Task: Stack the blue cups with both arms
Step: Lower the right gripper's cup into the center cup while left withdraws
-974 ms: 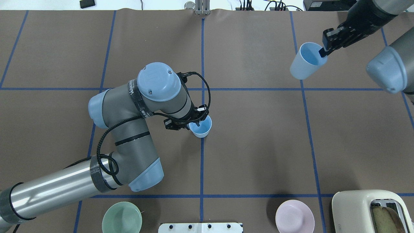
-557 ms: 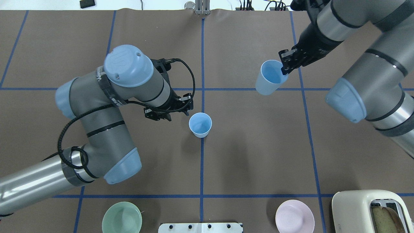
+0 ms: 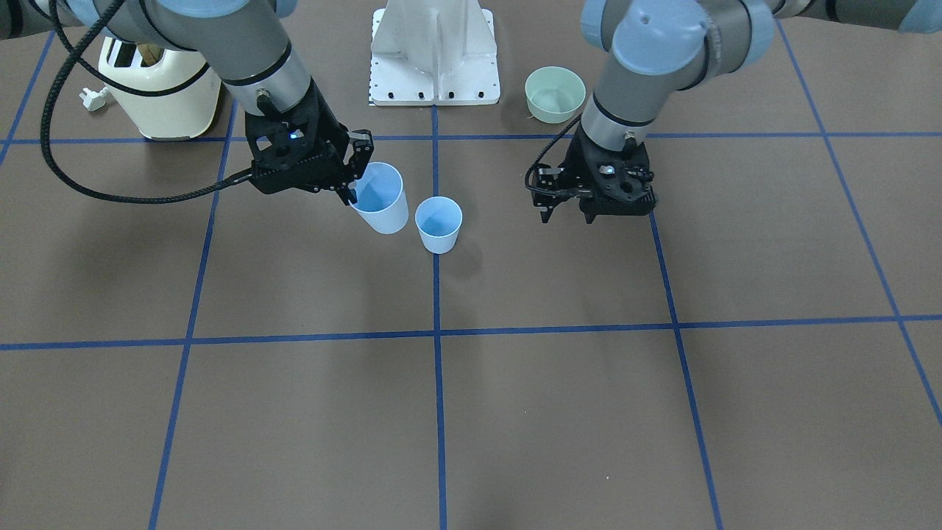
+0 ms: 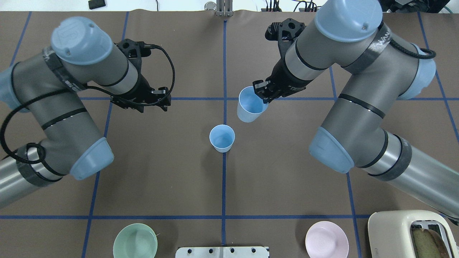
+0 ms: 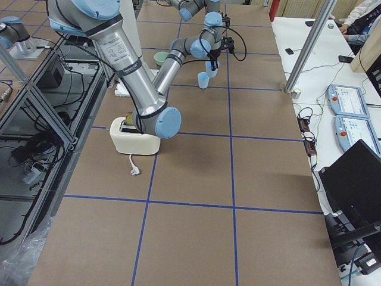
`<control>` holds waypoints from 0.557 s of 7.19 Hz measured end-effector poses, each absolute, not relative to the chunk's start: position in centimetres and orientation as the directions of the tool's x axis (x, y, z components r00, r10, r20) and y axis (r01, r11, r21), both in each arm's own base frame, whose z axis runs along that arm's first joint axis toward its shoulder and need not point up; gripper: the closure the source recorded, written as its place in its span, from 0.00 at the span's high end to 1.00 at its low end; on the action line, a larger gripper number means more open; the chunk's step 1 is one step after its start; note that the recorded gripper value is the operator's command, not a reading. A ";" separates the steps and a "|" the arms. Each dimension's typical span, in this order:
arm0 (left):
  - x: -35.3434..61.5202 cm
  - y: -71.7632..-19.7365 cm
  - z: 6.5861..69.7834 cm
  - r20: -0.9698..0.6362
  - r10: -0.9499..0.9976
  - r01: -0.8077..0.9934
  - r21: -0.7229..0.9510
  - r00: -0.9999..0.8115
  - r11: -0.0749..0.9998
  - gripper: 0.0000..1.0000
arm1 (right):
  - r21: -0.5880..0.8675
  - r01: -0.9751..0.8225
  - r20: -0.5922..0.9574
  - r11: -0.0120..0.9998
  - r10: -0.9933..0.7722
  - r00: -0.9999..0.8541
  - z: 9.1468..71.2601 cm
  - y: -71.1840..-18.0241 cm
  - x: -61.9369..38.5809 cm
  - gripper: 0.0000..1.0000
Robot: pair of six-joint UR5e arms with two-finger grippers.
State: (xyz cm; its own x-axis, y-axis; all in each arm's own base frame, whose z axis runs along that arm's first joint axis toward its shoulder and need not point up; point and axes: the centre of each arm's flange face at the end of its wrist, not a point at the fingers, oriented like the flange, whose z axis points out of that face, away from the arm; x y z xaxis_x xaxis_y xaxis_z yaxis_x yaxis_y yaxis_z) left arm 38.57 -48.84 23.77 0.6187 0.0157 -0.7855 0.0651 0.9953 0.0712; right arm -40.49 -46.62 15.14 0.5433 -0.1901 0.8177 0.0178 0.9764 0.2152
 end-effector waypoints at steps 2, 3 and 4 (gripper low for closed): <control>34.0 -50.4 27.9 -0.767 0.083 0.019 0.124 0.637 0.992 0.75 | 0.215 0.005 0.813 0.977 -0.182 0.554 13.9 -44.8 -44.0 0.00; 32.6 -50.6 29.8 -0.762 0.106 0.005 0.142 0.639 0.990 0.76 | 0.217 0.006 0.809 0.976 -0.183 0.559 13.6 -43.9 -45.4 0.00; 31.8 -50.6 31.1 -0.762 0.120 -0.001 0.154 0.636 0.988 0.76 | 0.217 0.007 0.803 0.976 -0.183 0.567 13.6 -43.3 -46.7 0.00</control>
State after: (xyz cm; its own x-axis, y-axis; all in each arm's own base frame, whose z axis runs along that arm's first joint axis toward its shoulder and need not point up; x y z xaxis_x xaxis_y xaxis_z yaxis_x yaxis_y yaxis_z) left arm 31.78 -50.61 31.15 0.6364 0.1199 -0.7619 -0.0013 0.9880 0.1544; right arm -46.73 -43.30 13.62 0.5674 -0.1831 0.8028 0.0074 0.9761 0.2174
